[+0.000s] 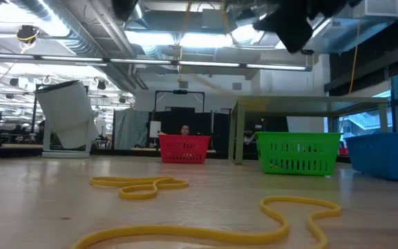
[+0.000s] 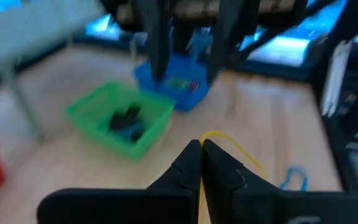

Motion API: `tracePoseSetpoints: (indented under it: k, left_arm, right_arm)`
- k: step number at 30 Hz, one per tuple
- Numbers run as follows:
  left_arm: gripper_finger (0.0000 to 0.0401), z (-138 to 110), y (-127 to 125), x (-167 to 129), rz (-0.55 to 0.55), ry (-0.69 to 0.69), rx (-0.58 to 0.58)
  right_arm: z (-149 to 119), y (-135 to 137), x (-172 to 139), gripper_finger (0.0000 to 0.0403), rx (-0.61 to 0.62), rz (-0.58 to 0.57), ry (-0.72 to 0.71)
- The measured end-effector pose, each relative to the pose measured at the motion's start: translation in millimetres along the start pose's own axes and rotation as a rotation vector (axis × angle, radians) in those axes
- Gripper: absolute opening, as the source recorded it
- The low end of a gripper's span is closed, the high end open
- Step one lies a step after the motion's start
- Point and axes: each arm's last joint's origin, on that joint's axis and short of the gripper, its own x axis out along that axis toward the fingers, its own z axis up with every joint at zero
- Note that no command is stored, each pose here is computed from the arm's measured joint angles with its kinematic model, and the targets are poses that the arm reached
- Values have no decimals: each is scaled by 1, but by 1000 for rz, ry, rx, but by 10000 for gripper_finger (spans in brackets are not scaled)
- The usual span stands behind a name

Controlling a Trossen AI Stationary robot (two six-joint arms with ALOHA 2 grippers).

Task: Pick & Place Office Desk Supplies
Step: Put the yellow rubber band into the green bin

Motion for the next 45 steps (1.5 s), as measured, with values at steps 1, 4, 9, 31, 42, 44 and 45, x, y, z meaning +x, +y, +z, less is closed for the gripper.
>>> tracePoseSetpoints:
  k: [1,4,9,31,42,44,45]
  left_arm:
    - [4,4,-2,0,-13,-32,11]
    - [5,15,-6,-1,-41,-115,48]
    - [3,26,-8,-2,-56,-202,110]
    - [2,59,26,29,-106,-348,88]
    - [2,60,30,33,-86,-349,85]
    - [3,60,30,32,-86,-349,85]
    - [5,60,30,32,-86,-349,85]
  right_arm:
    - [1,3,1,207,-17,23,-16]
    - [2,11,3,207,-66,59,-56]
    - [3,18,10,207,-127,101,-119]
    - [4,21,19,207,-124,118,-183]
    - [4,21,19,207,-121,119,-183]
    - [3,22,19,206,-122,122,-177]
    - [3,22,19,203,-114,125,-176]
